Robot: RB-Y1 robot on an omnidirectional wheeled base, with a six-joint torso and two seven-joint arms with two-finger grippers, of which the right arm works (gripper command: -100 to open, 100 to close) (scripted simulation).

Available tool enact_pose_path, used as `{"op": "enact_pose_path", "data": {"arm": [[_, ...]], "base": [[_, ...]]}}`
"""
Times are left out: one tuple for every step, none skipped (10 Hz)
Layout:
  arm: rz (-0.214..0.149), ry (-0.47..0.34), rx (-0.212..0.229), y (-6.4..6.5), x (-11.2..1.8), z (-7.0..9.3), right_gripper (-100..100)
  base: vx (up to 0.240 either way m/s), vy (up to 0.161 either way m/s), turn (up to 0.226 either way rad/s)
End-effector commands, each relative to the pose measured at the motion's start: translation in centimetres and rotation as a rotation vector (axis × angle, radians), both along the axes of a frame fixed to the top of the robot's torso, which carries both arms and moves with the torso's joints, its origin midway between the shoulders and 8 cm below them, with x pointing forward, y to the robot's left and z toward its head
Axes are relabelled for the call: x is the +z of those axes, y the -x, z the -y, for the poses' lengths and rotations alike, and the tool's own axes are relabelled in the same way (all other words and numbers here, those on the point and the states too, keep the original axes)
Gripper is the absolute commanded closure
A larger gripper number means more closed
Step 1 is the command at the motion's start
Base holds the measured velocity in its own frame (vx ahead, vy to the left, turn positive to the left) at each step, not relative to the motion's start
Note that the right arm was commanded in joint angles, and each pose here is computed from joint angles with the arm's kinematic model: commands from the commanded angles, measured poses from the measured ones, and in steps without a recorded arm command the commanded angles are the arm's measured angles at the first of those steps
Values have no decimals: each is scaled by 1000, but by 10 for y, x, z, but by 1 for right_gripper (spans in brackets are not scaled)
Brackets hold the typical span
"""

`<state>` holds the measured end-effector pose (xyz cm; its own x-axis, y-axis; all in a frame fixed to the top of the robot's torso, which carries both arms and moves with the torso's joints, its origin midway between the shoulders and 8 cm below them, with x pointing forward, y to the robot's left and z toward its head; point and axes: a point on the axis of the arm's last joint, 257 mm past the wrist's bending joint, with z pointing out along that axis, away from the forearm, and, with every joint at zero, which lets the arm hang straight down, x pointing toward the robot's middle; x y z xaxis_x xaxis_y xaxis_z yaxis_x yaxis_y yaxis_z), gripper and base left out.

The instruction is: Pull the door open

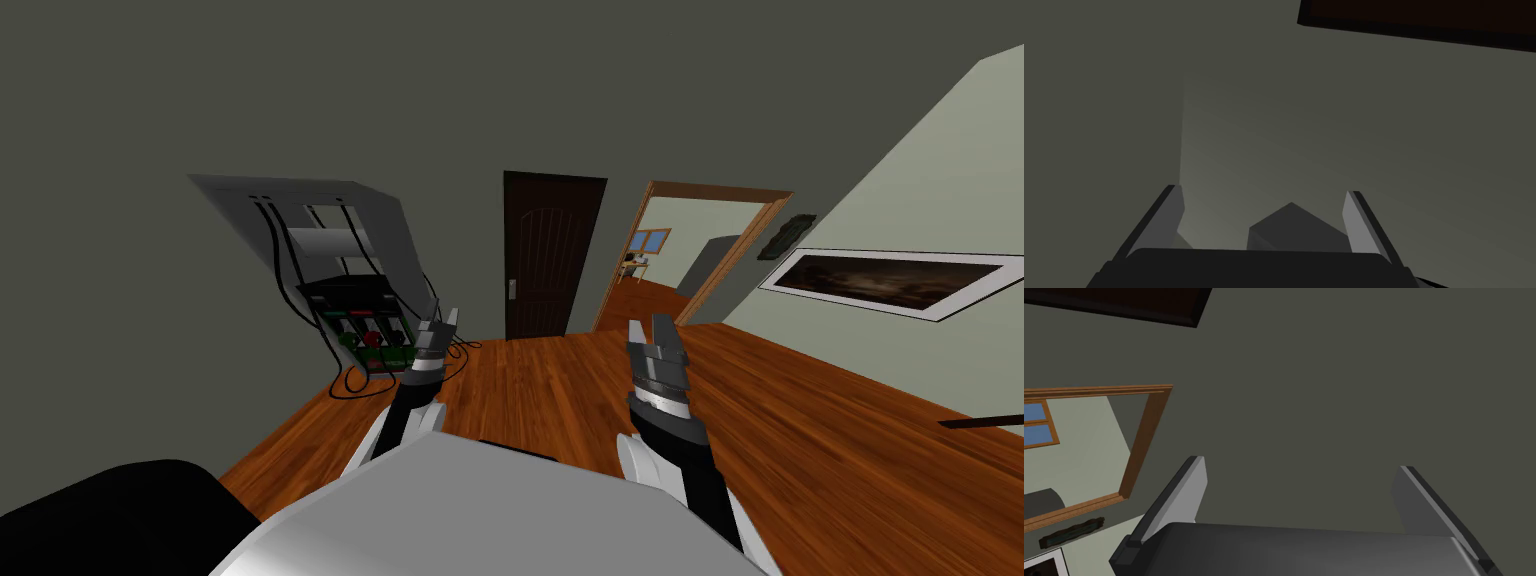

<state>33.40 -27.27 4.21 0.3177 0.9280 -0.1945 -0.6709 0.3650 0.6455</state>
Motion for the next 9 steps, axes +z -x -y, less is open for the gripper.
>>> {"op": "enact_pose_path", "data": {"arm": [[-21, 30, -1, -9, -9, -5, -100], [-33, 47, -3, -15, -14, -8, -100], [-45, 64, -4, -20, -19, -10, -100], [-62, 88, -6, -27, -26, -14, -100], [-70, 100, -7, -31, -30, -16, -100], [-86, 125, -10, -38, -37, -20, -100], [-96, 139, -11, -43, -42, -22, -100], [-105, 154, -13, -47, -47, -25, -100], [-115, 170, -15, -52, -51, -27, -100]], "base": [[76, 45, -48], [131, 76, -45], [136, 41, -33], [165, 46, -43], [150, 67, -30], [150, 68, -49], [140, 72, -38], [99, 57, -30], [85, 54, -28]]}}
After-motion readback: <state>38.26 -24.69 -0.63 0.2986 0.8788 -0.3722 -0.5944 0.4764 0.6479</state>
